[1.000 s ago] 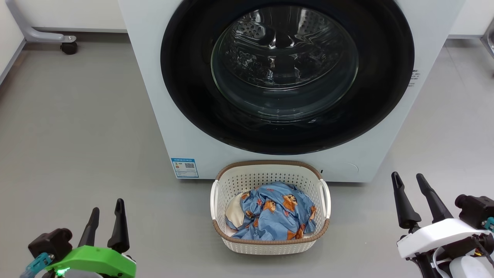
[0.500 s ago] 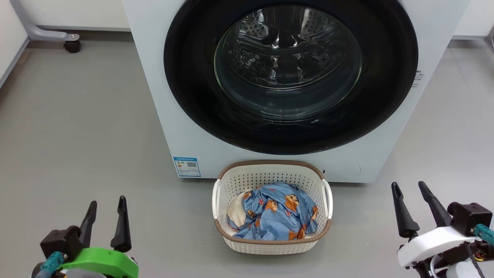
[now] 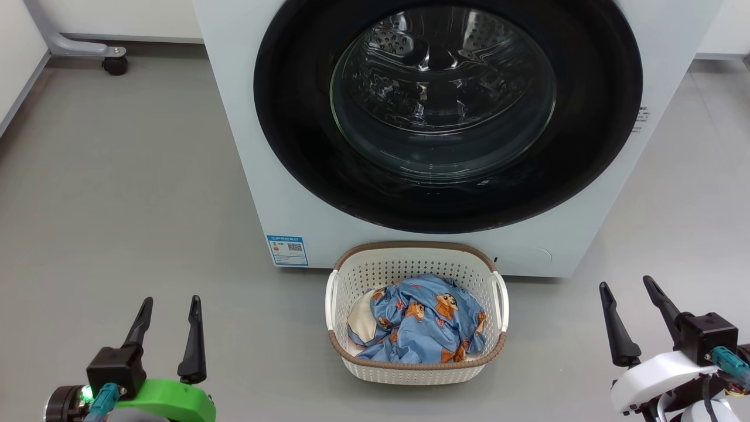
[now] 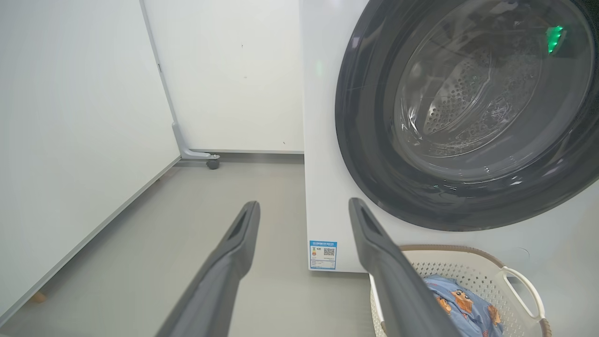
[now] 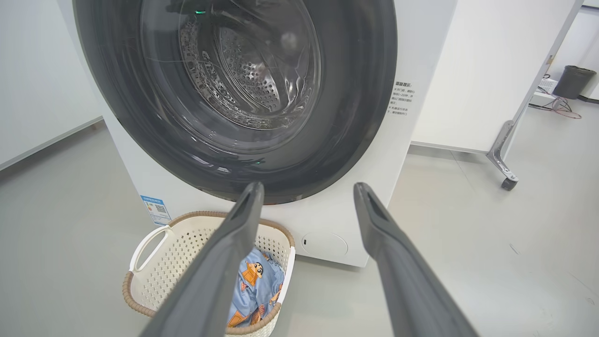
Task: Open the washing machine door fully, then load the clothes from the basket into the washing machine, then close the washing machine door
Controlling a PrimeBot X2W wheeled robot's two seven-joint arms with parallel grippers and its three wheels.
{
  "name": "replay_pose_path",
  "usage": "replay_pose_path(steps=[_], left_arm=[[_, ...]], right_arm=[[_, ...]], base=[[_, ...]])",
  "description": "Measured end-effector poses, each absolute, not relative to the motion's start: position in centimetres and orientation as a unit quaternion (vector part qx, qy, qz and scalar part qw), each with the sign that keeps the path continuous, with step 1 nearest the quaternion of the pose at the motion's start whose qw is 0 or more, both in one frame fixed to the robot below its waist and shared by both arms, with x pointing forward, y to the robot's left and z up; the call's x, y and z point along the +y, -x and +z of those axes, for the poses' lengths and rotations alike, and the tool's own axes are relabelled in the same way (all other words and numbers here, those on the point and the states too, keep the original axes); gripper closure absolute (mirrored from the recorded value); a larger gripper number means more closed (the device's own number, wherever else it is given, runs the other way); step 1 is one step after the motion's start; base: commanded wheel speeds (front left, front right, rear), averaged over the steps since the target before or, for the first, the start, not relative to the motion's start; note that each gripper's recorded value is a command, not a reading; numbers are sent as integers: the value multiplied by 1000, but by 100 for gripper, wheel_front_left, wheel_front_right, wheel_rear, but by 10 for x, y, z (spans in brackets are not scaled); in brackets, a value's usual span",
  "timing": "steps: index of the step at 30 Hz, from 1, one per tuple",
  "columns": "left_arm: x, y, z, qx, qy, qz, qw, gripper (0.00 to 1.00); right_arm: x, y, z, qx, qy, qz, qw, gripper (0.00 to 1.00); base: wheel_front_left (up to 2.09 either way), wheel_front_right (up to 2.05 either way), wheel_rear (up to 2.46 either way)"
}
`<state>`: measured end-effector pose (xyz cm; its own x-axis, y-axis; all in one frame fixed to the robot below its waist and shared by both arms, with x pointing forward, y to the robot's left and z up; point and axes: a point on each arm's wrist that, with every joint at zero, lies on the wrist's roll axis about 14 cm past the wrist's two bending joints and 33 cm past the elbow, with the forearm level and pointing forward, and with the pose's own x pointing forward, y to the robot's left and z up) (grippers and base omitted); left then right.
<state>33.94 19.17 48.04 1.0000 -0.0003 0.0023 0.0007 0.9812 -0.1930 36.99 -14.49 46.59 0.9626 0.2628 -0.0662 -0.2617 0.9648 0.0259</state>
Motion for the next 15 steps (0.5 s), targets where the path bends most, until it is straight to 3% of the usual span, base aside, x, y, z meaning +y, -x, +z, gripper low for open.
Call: replay_pose_path(steps=[15], left_arm=[[194,-340,481,-3,95,4,995,0]], right_arm=[[-154,-370,462,40,-14,111,993,0]], base=[[0,0,0]])
